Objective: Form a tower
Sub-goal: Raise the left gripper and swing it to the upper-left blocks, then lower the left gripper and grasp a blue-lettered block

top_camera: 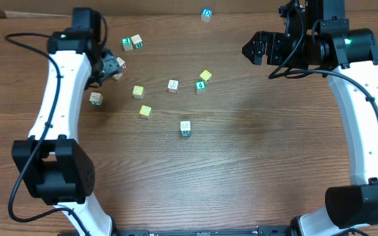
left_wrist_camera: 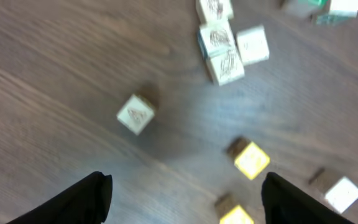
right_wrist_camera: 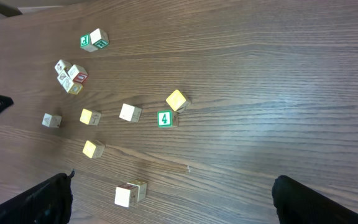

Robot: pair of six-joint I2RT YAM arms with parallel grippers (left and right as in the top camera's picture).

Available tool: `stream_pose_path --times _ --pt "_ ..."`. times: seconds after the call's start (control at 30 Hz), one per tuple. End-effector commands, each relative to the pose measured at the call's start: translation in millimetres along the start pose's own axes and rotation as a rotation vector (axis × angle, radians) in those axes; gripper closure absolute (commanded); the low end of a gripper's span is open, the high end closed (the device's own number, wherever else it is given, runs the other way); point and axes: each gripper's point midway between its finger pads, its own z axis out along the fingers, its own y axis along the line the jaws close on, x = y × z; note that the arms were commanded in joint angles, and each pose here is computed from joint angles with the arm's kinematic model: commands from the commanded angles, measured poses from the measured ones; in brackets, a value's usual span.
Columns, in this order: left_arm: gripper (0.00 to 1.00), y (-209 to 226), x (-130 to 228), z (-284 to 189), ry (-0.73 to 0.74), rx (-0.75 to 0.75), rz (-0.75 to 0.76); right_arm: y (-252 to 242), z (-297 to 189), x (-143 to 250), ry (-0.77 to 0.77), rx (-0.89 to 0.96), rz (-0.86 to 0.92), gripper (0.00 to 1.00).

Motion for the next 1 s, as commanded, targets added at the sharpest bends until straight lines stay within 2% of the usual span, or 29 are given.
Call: stream_pose_path --times 0.0,0.2,0.43,0.5,0.67,0.73,0.77,0.97 --pt "0.24 -1 -19 -8 -0.069 0.019 0.019 5 -6 -4 -0.022 -0.001 -0.014 0.00" --pt "0.23 -11 -34 4 -0.115 0.042 0.058 5 -6 -4 -0.022 -0.001 -0.014 0.00" --pt "0.25 -19 -38 46 -0.104 0.035 0.056 5 -6 -4 -0.022 -0.001 -0.014 0.00" --pt "0.38 -22 -39 61 -0.100 0.036 0.057 5 -6 -4 -0.022 -0.001 -0.014 0.00" --pt "0.80 -29 -37 101 -0.086 0.034 0.060 5 -6 -4 -0.022 -0.001 -0.014 0.00" --pt "0.92 -31 -37 114 -0.086 0.033 0.060 5 -6 -4 -0.022 -0.001 -0.014 0.00" --pt "0.96 -33 -38 119 -0.089 0.035 0.060 5 -6 -4 -0.022 -0.001 -0.014 0.00" --pt "0.96 -40 -41 138 -0.107 0.053 0.065 5 -6 -4 -0.022 -0.001 -0.014 0.00"
